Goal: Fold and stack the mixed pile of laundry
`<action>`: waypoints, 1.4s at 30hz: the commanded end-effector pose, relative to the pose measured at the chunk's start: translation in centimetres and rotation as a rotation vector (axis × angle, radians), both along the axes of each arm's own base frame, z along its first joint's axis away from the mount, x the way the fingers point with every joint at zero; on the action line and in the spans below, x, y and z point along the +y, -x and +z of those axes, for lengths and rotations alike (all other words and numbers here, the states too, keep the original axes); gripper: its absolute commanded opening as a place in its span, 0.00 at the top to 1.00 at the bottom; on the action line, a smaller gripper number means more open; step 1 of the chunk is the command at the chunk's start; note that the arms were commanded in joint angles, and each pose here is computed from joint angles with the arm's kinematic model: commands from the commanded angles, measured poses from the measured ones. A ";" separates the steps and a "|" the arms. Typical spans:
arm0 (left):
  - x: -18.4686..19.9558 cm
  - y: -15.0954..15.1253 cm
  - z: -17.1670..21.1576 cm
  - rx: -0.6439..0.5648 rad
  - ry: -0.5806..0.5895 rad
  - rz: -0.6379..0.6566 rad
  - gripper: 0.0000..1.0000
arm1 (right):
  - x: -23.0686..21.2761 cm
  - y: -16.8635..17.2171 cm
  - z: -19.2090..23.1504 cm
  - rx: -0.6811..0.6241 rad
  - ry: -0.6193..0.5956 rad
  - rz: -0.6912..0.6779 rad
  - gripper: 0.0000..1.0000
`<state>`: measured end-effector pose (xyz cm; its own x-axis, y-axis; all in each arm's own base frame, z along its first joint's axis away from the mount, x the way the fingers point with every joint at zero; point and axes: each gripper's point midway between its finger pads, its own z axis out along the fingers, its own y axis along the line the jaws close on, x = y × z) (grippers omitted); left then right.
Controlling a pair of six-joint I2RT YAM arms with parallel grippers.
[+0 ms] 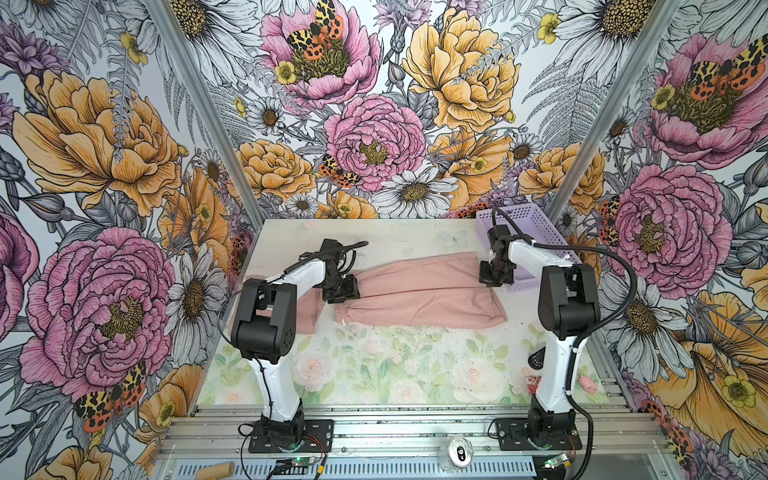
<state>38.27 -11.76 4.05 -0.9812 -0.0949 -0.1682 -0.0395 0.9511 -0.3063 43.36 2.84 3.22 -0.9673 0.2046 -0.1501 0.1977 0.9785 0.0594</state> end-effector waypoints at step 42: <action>3.3 -1.2 -0.6 -0.070 -0.019 0.148 0.29 | 11.3 0.5 8.5 -0.139 -0.115 0.177 0.80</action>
<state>38.71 -8.75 4.35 -0.9445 -0.2382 -0.2260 -0.1548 0.9300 -0.3334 42.14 13.26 11.13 -0.9652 0.0500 -0.2566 0.0065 0.9858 0.1677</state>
